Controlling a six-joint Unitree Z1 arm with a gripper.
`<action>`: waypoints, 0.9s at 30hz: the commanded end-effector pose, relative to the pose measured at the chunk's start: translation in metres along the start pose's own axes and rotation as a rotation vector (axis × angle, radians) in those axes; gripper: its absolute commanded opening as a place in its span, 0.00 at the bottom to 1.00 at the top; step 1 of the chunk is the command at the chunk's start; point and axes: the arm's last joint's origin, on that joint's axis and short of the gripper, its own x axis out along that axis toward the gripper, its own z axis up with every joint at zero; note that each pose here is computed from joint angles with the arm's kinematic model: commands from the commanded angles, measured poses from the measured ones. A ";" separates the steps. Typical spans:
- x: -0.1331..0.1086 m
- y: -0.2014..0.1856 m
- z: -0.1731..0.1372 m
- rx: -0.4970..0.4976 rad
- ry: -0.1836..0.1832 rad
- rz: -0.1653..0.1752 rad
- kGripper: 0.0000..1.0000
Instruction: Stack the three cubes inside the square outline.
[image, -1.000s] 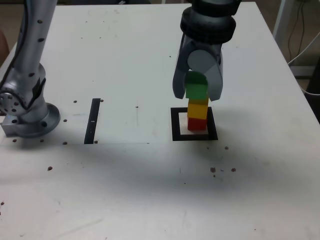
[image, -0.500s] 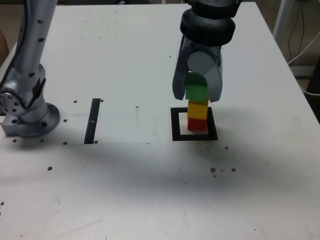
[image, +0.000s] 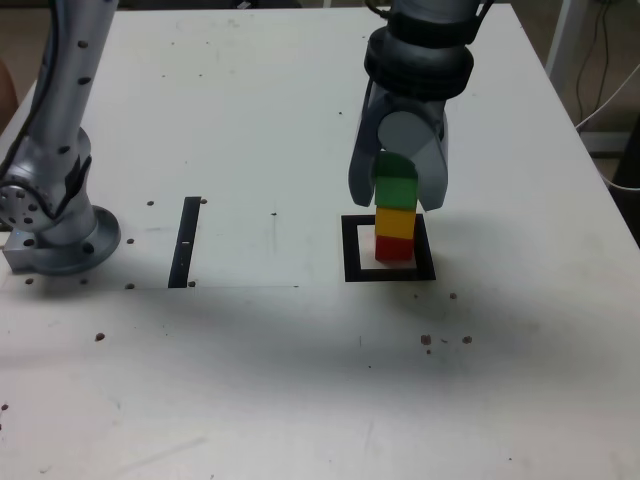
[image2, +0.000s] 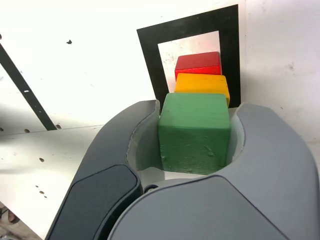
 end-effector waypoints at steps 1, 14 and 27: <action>0.004 0.001 0.000 0.001 0.013 -0.005 0.89; -0.009 0.001 -0.011 0.000 -0.024 0.009 0.99; -0.039 0.000 -0.042 -0.008 -0.091 0.041 0.99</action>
